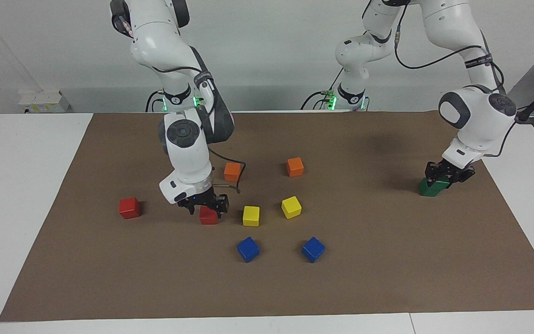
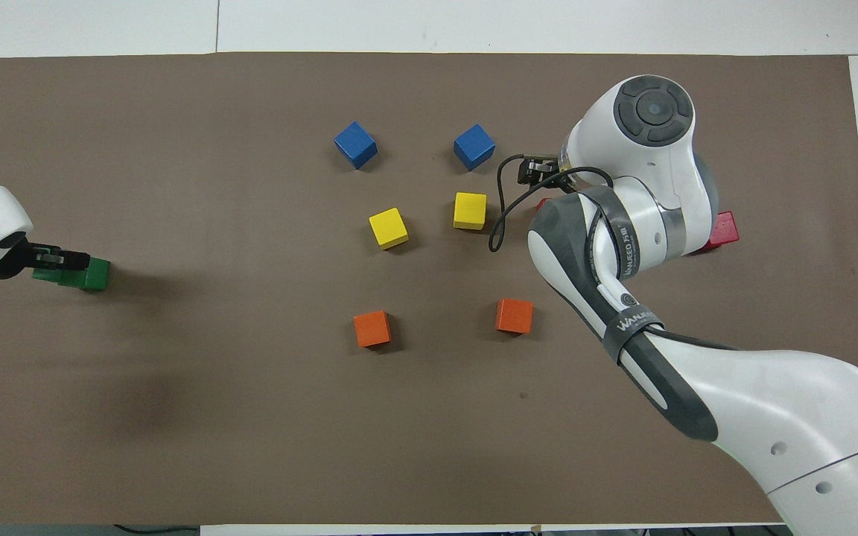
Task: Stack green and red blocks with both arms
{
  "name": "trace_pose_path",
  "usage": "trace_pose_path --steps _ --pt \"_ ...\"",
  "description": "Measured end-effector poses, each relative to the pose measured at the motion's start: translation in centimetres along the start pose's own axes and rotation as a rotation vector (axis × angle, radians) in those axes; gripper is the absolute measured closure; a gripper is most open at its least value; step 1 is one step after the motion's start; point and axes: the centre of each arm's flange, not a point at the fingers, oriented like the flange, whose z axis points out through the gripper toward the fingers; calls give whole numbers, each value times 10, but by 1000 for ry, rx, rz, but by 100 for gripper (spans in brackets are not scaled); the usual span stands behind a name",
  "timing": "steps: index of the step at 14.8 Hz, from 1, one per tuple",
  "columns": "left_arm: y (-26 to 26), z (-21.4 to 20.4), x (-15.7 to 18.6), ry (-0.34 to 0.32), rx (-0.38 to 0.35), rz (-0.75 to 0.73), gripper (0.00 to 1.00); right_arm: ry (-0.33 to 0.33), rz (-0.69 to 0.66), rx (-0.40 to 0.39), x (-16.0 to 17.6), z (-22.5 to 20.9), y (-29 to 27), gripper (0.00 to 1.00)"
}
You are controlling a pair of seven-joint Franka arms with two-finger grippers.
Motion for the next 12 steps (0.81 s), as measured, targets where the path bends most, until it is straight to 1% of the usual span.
trace_pose_path --steps 1,2,3,6,9,11,12 --pt "0 -1 0 1 1 1 17 -2 0 -1 0 3 0 10" --pt "0 -2 0 3 1 2 4 0 0 0 0 7 0 10" --pt "1 -3 1 4 2 3 0 0 -1 1 0 12 0 10" --pt "2 -19 9 -12 -9 10 0 9 -3 8 -6 32 1 10" --pt "-2 -69 29 -36 -24 19 0 11 -6 11 -13 49 3 10" --pt "-1 -99 36 -35 -25 24 0 10 -7 11 -16 54 5 8" --pt "0 -112 38 -25 -21 19 0 15 -8 14 -18 57 5 10"
